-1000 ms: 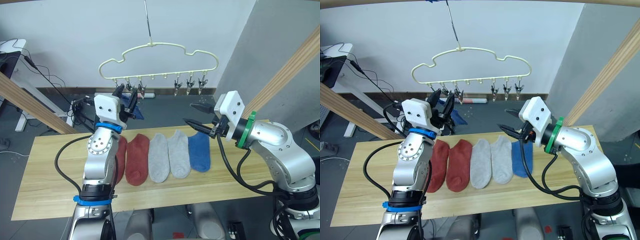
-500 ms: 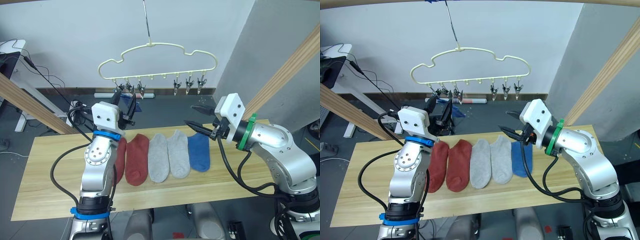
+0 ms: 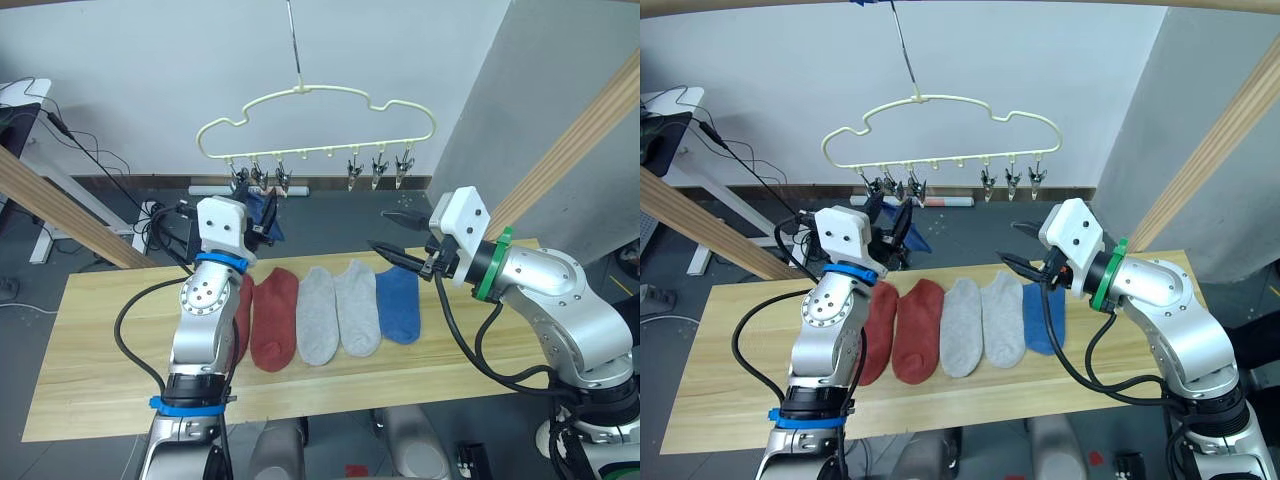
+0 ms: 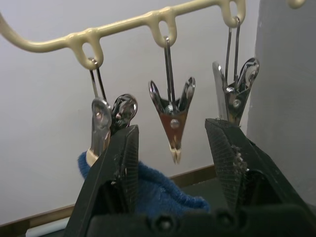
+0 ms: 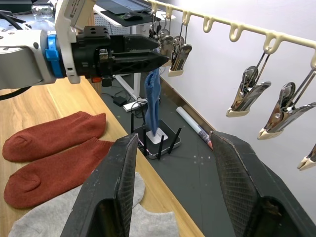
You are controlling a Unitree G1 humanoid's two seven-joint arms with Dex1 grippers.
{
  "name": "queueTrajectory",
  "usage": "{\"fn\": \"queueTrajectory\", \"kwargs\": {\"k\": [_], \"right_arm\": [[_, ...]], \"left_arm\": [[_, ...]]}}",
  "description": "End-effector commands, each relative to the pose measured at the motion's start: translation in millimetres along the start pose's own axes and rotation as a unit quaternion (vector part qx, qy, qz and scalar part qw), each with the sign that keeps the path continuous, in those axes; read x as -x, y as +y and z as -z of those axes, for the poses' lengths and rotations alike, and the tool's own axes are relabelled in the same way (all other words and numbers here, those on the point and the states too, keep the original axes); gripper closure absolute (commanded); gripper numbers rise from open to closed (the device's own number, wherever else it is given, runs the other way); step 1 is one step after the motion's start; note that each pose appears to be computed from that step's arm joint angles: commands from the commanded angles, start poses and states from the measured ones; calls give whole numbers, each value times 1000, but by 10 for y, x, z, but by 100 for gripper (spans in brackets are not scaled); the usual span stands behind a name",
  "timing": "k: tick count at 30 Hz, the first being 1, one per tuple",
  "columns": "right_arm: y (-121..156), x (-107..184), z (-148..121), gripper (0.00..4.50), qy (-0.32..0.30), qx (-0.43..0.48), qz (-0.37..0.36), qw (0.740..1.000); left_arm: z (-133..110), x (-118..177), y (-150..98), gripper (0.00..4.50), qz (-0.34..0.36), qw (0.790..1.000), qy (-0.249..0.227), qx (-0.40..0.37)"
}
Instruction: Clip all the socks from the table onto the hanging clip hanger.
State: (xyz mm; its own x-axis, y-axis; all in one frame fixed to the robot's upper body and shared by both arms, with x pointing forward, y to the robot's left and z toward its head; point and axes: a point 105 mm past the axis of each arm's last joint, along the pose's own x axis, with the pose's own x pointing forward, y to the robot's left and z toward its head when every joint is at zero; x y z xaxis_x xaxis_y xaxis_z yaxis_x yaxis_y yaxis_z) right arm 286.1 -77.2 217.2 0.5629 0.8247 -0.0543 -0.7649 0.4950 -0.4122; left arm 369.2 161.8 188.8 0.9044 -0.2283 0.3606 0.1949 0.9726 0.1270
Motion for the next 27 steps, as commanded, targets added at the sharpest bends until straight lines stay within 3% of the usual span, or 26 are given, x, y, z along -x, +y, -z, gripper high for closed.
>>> {"fn": "queueTrajectory", "kwargs": {"k": [1,23,27], "right_arm": [[39,30,-102,210,-19,17,-7,1000],[56,26,-118,210,-24,15,-10,1000],[74,21,-144,208,-33,12,-16,999]], "left_arm": [[-147,-67,15,215,-3,999,-36,-6],[-325,-93,28,215,-19,997,-67,-11],[-337,-104,33,301,-20,997,-70,-12]]}}
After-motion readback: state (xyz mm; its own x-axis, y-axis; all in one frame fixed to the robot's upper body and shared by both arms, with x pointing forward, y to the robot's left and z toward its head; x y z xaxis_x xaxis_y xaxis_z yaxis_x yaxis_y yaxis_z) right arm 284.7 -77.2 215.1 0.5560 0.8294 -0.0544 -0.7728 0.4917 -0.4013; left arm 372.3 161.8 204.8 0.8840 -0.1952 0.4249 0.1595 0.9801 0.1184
